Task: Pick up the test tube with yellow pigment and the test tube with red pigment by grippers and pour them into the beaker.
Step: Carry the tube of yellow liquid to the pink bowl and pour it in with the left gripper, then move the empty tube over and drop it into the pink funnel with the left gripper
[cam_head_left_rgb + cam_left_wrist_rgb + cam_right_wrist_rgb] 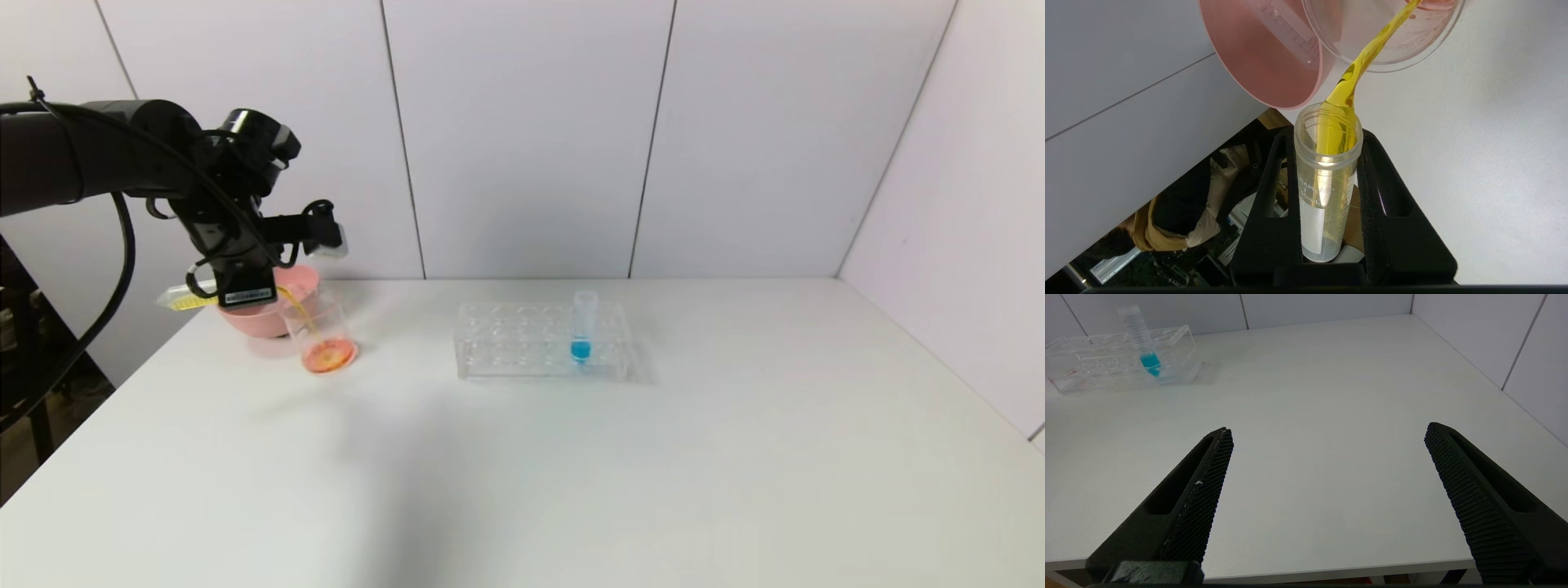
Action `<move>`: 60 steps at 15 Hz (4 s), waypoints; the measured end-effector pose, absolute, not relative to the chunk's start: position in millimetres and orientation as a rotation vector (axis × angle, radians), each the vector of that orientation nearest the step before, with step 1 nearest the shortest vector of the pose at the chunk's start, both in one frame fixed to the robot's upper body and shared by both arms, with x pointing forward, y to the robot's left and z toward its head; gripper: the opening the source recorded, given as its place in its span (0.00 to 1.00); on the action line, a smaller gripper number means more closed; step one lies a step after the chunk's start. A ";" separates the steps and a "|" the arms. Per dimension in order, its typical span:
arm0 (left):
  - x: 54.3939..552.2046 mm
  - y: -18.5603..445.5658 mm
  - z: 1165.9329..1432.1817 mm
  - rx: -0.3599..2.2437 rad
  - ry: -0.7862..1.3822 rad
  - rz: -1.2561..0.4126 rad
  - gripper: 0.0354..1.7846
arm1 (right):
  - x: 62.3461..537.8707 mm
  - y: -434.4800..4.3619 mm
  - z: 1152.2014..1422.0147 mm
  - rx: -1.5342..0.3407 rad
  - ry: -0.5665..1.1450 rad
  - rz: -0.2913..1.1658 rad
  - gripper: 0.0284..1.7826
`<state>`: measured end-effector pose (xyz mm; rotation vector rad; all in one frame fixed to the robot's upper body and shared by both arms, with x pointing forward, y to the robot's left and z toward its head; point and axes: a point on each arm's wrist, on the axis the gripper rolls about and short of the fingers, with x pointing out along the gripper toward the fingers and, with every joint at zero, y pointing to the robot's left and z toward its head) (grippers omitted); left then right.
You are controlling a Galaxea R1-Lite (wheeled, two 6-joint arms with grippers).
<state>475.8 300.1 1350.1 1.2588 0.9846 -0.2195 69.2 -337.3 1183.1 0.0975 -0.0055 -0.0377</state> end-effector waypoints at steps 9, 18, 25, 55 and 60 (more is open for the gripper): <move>475.4 280.7 1345.3 1.351 1.025 -0.188 0.22 | 69.2 -337.4 1183.1 0.098 -0.005 -0.038 0.96; 473.5 262.8 1341.4 1.425 1.053 -0.157 0.22 | 69.2 -337.4 1183.1 0.098 -0.006 -0.038 0.96; 466.2 269.4 1362.4 1.256 0.925 -0.172 0.22 | 69.2 -337.4 1183.1 0.097 -0.006 -0.038 0.96; 490.0 331.9 1289.7 -0.053 -0.056 0.432 0.22 | 69.2 -337.4 1183.1 0.097 -0.006 -0.038 0.96; 541.1 360.7 1267.5 -0.021 -0.010 0.506 0.22 | 69.2 -337.4 1183.1 0.097 -0.006 -0.038 0.96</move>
